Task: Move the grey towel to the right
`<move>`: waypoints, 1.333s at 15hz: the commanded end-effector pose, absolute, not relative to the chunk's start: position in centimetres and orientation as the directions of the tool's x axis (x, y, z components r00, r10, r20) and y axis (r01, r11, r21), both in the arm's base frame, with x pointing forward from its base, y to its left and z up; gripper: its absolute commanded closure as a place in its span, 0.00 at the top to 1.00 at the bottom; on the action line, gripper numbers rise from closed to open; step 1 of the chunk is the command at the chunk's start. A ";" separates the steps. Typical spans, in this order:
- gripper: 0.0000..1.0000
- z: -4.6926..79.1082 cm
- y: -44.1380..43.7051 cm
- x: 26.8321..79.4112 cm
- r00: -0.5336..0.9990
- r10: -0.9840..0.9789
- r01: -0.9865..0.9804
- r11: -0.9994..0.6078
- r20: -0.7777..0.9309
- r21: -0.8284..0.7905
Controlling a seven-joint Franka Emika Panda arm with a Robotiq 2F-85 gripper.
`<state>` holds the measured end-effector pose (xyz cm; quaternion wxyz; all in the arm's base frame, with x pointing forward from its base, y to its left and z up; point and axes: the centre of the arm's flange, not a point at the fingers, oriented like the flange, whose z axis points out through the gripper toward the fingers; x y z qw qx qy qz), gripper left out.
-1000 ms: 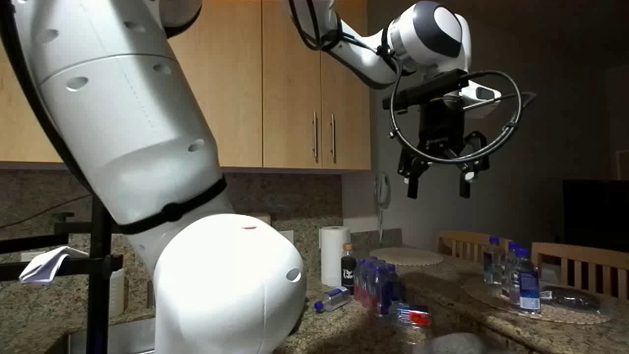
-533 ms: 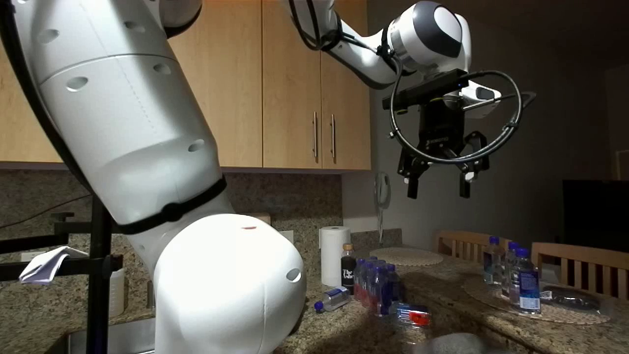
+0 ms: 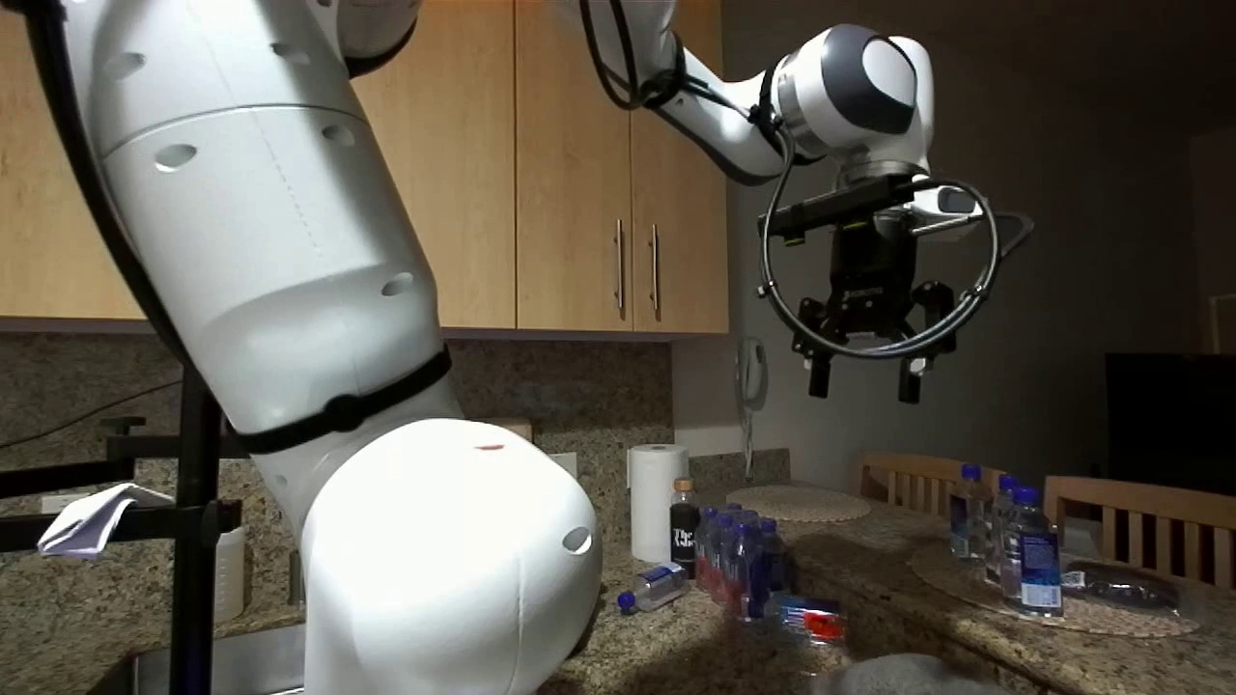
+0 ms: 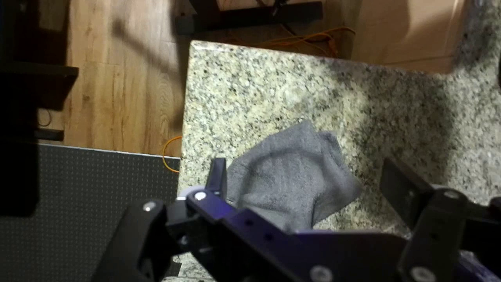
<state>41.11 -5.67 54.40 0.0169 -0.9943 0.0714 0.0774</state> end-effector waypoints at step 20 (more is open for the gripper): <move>1.00 37.6 3.1 69.6 0.828 -0.495 -0.532 -0.842 0.262 0.091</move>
